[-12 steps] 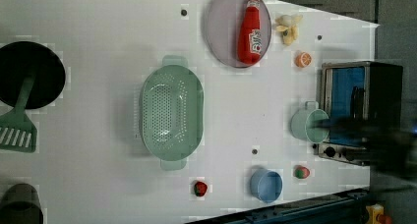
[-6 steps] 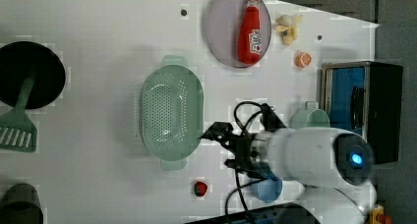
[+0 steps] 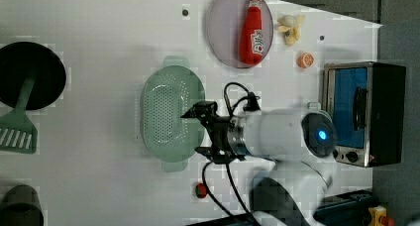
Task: Drag strainer left to right.
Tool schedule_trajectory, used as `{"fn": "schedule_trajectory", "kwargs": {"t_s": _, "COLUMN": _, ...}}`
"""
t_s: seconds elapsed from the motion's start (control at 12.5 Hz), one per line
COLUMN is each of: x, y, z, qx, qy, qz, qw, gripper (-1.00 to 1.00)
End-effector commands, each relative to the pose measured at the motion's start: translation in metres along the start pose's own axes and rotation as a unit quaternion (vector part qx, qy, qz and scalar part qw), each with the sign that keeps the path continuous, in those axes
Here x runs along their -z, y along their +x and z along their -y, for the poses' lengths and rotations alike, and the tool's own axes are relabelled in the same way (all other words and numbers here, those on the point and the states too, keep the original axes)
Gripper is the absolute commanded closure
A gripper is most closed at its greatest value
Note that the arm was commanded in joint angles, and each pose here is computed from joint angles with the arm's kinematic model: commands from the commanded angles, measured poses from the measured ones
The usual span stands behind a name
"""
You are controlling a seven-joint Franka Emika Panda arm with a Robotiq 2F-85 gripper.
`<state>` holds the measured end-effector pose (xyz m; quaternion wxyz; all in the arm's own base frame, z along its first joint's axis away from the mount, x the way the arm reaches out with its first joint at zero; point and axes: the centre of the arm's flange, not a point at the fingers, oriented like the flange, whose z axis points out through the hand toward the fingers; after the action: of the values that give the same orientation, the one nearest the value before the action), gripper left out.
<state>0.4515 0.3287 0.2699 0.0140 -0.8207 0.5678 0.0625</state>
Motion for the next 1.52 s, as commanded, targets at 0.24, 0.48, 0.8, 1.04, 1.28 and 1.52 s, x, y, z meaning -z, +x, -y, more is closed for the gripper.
{"fn": "schedule_trajectory", "kwargs": {"t_s": 0.24, "x": -0.054, "y": 0.015, "z": 0.006, "qx": -0.123, "qy": 0.003, "qz": 0.003, "qw": 0.992, "gripper": -1.0}}
{"fn": "schedule_trajectory", "kwargs": {"t_s": 0.48, "x": -0.084, "y": 0.031, "z": 0.007, "qx": -0.128, "qy": -0.004, "qz": 0.002, "qw": 0.992, "gripper": -1.0}}
{"fn": "schedule_trajectory", "kwargs": {"t_s": 0.8, "x": -0.099, "y": 0.05, "z": 0.011, "qx": -0.141, "qy": 0.006, "qz": 0.004, "qw": 0.99, "gripper": -1.0}}
{"fn": "schedule_trajectory", "kwargs": {"t_s": 1.04, "x": -0.102, "y": 0.067, "z": 0.011, "qx": -0.153, "qy": 0.004, "qz": -0.004, "qw": 0.988, "gripper": -1.0}}
{"fn": "schedule_trajectory", "kwargs": {"t_s": 1.28, "x": -0.101, "y": 0.085, "z": 0.008, "qx": -0.166, "qy": 0.004, "qz": -0.011, "qw": 0.986, "gripper": -1.0}}
{"fn": "schedule_trajectory", "kwargs": {"t_s": 1.52, "x": -0.093, "y": 0.108, "z": 0.001, "qx": -0.176, "qy": 0.006, "qz": -0.021, "qw": 0.984, "gripper": -1.0}}
